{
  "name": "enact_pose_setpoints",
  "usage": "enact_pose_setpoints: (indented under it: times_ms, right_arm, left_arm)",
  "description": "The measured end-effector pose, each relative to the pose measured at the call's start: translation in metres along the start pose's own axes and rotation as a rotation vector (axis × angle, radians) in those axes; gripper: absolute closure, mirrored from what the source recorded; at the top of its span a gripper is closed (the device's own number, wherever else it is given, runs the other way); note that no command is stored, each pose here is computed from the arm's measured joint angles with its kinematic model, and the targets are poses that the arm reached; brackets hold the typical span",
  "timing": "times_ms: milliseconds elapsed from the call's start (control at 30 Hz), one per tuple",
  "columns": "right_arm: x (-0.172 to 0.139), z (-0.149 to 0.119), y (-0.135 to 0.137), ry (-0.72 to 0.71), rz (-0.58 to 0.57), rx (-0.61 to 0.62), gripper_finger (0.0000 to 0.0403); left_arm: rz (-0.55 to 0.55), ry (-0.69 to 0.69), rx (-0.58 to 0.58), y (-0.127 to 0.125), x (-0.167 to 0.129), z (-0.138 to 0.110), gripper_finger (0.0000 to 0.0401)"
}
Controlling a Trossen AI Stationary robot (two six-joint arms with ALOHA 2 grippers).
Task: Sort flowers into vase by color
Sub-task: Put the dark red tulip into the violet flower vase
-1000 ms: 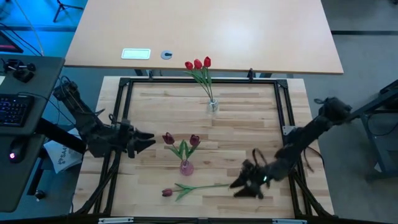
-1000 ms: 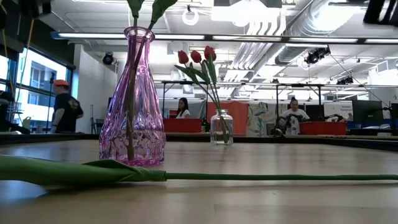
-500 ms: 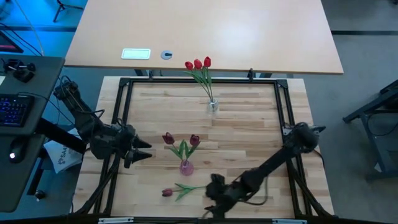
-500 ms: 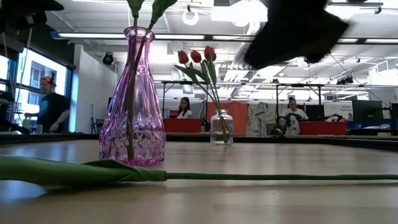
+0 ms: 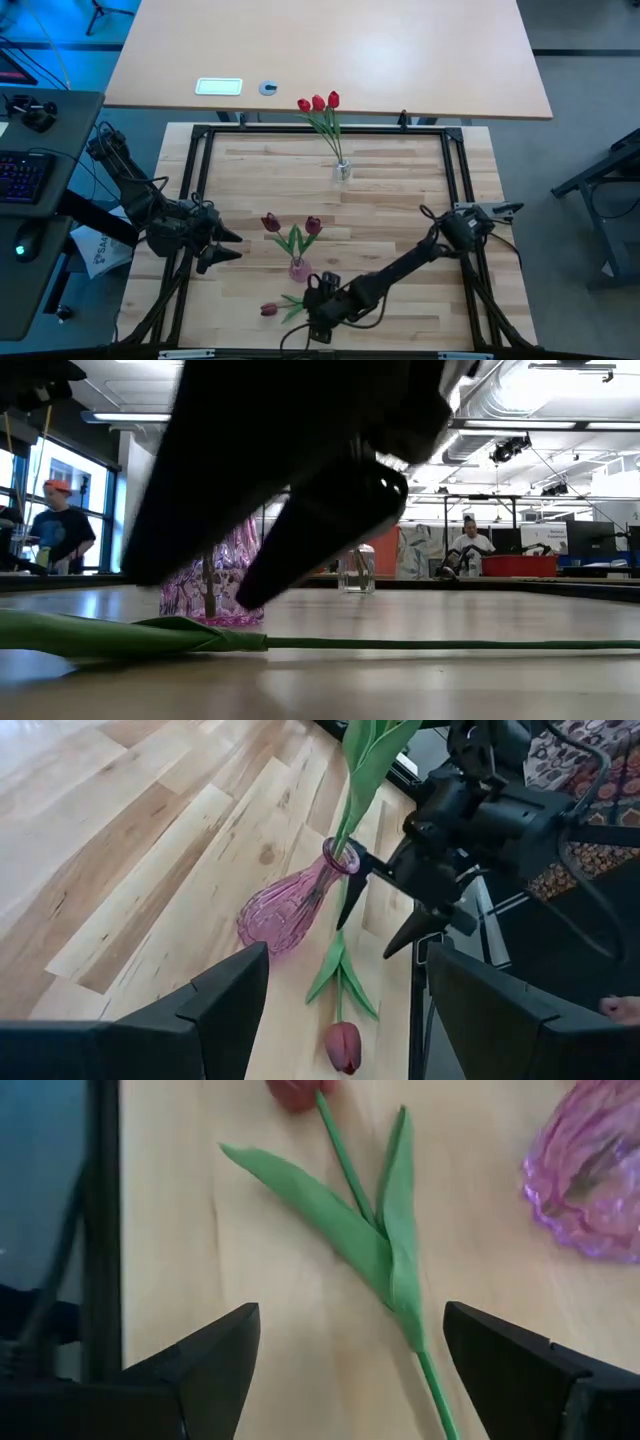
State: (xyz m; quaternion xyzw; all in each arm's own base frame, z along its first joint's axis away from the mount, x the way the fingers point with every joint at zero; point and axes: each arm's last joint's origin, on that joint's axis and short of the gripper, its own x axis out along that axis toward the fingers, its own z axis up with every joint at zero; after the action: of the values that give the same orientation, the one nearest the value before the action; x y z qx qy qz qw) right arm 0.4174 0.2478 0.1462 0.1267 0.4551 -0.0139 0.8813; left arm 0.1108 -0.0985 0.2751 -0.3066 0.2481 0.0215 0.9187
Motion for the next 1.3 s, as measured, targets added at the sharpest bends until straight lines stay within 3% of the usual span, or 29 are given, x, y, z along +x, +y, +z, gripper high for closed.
enact_pose_setpoints:
  times_ms: [500,667,867,967,1100,1200,1300]
  right_arm:
    - [0.016,-0.004,-0.013,-0.008,-0.103,-0.015,0.0253]
    - [0.021,-0.003,-0.017,0.061,-0.036,-0.089,0.0296]
    - [0.021,-0.004,-0.015,0.109,0.037,-0.156,0.0383]
    - [0.019,-0.003,-0.015,0.116,0.058,-0.177,0.0395]
    - [0.0,0.001,-0.008,0.168,0.16,-0.189,0.0399]
    - [-0.037,0.01,0.003,0.153,0.24,-0.223,0.04]
    - [-0.076,0.013,0.011,0.139,0.239,-0.26,0.0401]
  left_arm:
    - [0.013,-0.022,0.01,0.0,0.0,0.001,0.0142]
    - [0.02,-0.036,0.007,0.001,0.0,0.001,0.0142]
    - [0.02,-0.036,0.006,0.001,0.0,0.001,0.0142]
    - [0.019,-0.035,0.004,0.001,0.0,0.001,0.0142]
    - [-0.013,-0.032,-0.023,-0.002,-0.004,0.005,0.0142]
    - [-0.066,-0.047,0.001,-0.006,-0.011,0.012,0.0142]
    - [-0.095,-0.073,0.028,-0.007,-0.019,0.02,0.0142]
